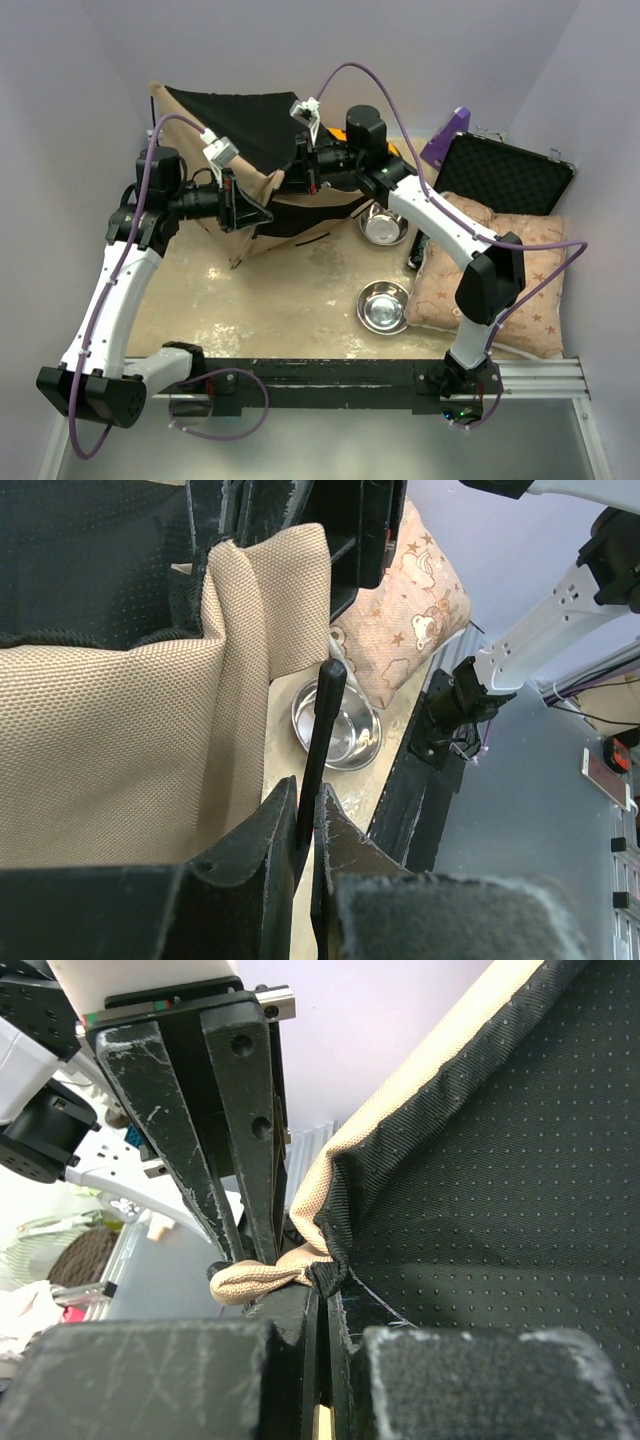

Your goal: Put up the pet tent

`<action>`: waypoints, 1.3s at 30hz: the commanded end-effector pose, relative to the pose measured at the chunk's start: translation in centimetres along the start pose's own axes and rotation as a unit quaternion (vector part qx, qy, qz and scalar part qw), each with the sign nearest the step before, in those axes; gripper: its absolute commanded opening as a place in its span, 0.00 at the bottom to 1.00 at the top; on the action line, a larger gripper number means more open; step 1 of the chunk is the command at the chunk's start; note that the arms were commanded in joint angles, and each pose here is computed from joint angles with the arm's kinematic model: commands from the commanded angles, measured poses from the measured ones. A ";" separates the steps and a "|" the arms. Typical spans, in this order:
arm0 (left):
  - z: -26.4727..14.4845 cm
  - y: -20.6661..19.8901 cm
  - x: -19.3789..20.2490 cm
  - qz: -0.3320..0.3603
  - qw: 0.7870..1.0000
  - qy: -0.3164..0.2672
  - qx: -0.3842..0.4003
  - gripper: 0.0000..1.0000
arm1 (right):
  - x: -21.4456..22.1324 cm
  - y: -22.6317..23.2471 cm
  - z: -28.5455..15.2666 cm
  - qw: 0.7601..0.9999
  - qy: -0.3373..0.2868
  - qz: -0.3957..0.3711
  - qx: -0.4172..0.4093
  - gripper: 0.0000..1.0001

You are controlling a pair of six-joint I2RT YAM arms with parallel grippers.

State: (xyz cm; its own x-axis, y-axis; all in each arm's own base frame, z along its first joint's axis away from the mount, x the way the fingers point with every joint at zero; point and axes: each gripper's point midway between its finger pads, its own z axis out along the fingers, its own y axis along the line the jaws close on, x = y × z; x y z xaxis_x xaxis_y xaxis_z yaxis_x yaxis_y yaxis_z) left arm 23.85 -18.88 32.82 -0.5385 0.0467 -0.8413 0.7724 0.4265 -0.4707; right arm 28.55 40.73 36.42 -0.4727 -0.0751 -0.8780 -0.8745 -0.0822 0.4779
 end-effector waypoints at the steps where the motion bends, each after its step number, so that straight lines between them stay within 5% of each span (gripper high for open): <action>1: -0.3 3.7 5.5 -0.111 0.987 0.078 -0.091 0.00 | -4.8 4.6 -2.1 0.995 -0.049 -0.081 -0.037 0.00; 19: -0.1 4.5 5.1 -0.110 0.985 0.077 -0.106 0.00 | -4.2 5.1 -2.3 0.994 -0.054 -0.080 -0.048 0.00; 39: 0.0 2.7 2.2 -0.090 0.993 0.044 -0.067 0.00 | 0.6 1.9 0.8 0.985 0.040 -0.162 0.034 0.00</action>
State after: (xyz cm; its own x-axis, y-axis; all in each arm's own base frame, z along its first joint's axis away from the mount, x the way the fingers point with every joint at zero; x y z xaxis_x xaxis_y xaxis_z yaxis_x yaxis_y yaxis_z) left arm 24.26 -18.70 31.34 -0.6128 0.0602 -0.7880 0.7185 0.4575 -0.5238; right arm 27.89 41.60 34.82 -0.2725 -0.1272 -0.9537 -0.9594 -0.0388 0.2793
